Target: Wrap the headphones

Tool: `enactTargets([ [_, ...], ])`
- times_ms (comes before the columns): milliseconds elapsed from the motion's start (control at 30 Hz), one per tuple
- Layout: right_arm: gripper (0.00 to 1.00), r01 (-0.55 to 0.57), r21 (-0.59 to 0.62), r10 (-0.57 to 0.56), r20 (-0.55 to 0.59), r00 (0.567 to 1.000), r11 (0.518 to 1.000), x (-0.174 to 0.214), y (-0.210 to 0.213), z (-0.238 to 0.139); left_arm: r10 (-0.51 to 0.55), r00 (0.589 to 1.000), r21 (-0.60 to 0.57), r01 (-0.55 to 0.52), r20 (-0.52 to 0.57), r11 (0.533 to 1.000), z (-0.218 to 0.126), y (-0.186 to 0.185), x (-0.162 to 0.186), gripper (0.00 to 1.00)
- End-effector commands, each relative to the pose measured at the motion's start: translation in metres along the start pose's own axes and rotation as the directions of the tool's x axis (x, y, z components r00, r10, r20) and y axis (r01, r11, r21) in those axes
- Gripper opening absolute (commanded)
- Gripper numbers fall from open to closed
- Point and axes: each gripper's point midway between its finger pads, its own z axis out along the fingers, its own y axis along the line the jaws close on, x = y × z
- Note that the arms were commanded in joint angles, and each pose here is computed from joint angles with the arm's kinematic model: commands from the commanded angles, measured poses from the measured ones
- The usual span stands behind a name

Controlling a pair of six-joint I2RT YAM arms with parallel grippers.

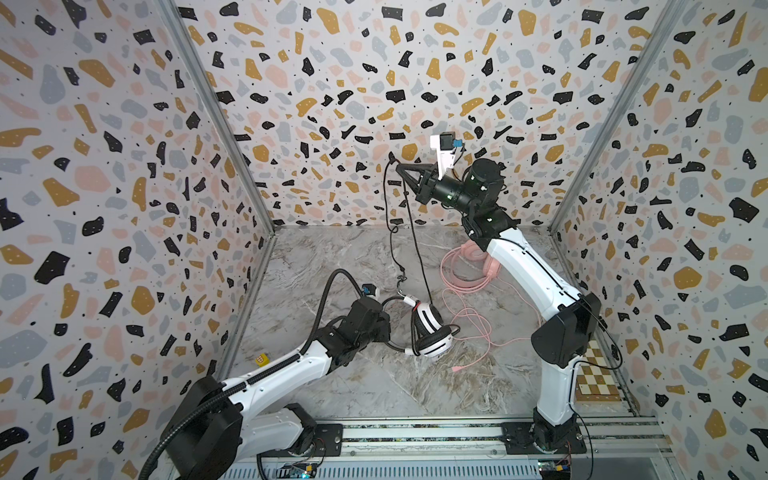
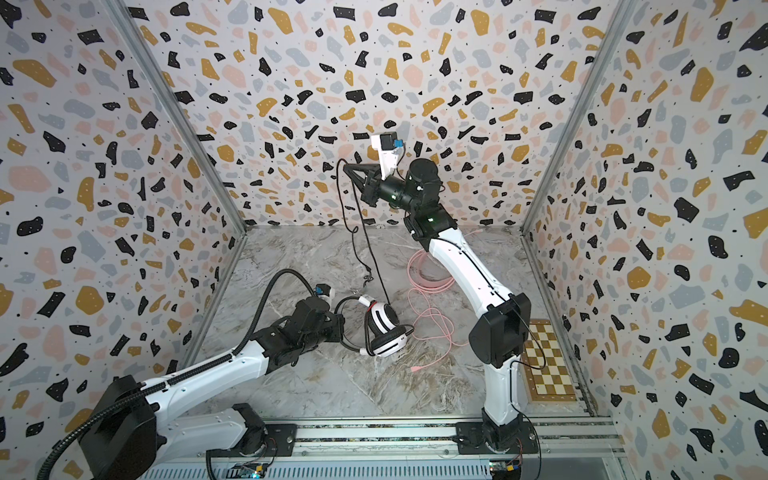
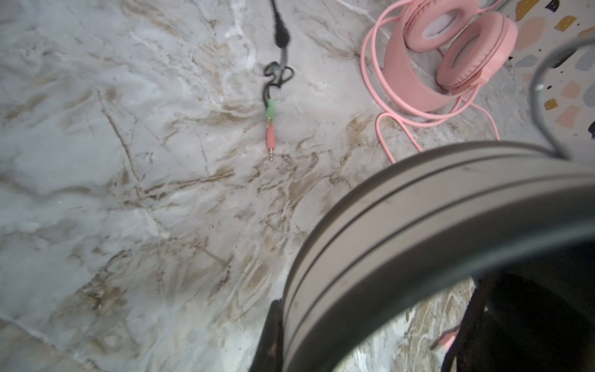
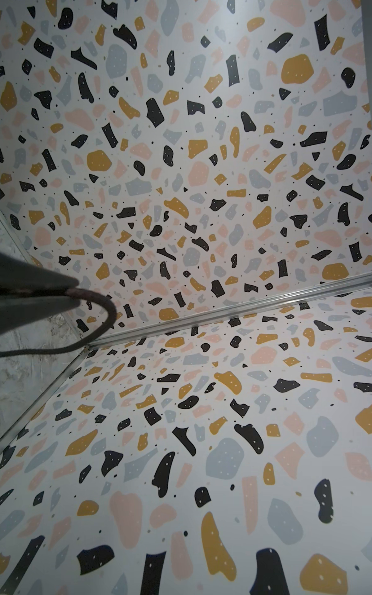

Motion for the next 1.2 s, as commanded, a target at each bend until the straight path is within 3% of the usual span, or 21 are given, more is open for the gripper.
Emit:
enactTargets([
  [0, 0.0, 0.068, -0.022, -0.066, 0.072, 0.995, 0.997, -0.044, 0.016, -0.006, 0.011, 0.996, 0.061, -0.017, 0.093, 0.998, -0.011, -0.025, -0.024, 0.0],
  [167, 0.0, 0.085, -0.091, -0.077, 0.092, 0.993, 0.992, -0.053, 0.041, -0.002, 0.05, 0.999, 0.039, -0.051, 0.02, 0.998, 0.007, -0.029, -0.01, 0.0],
  [333, 0.0, 0.181, -0.077, -0.173, 0.1, 0.98, 0.98, -0.057, 0.044, 0.006, 0.127, 0.99, 0.077, -0.132, 0.065, 0.988, -0.007, -0.068, -0.016, 0.0],
  [467, 0.0, 0.143, -0.069, -0.138, 0.079, 0.987, 0.987, -0.049, 0.023, 0.003, 0.146, 0.98, 0.141, -0.165, 0.137, 0.976, -0.023, -0.087, -0.012, 0.0],
  [667, 0.0, 0.147, -0.093, -0.139, 0.081, 0.987, 0.985, -0.047, 0.034, 0.006, 0.199, 0.976, 0.097, -0.207, 0.085, 0.973, -0.01, -0.087, 0.001, 0.0],
  [800, 0.0, 0.142, -0.082, -0.138, 0.051, 0.989, 0.986, -0.037, 0.032, 0.008, 0.236, 0.96, 0.1, -0.253, 0.152, 0.962, -0.026, -0.107, -0.009, 0.0],
  [967, 0.0, 0.163, -0.086, -0.157, 0.08, 0.984, 0.983, -0.051, 0.047, -0.006, 0.215, 0.964, -0.004, -0.217, 0.159, 0.976, -0.019, -0.08, -0.01, 0.0],
  [1167, 0.0, 0.224, -0.038, -0.219, 0.107, 0.97, 0.974, -0.075, 0.062, -0.027, 0.149, 0.981, 0.008, -0.151, 0.124, 0.989, -0.008, -0.062, 0.003, 0.0],
])
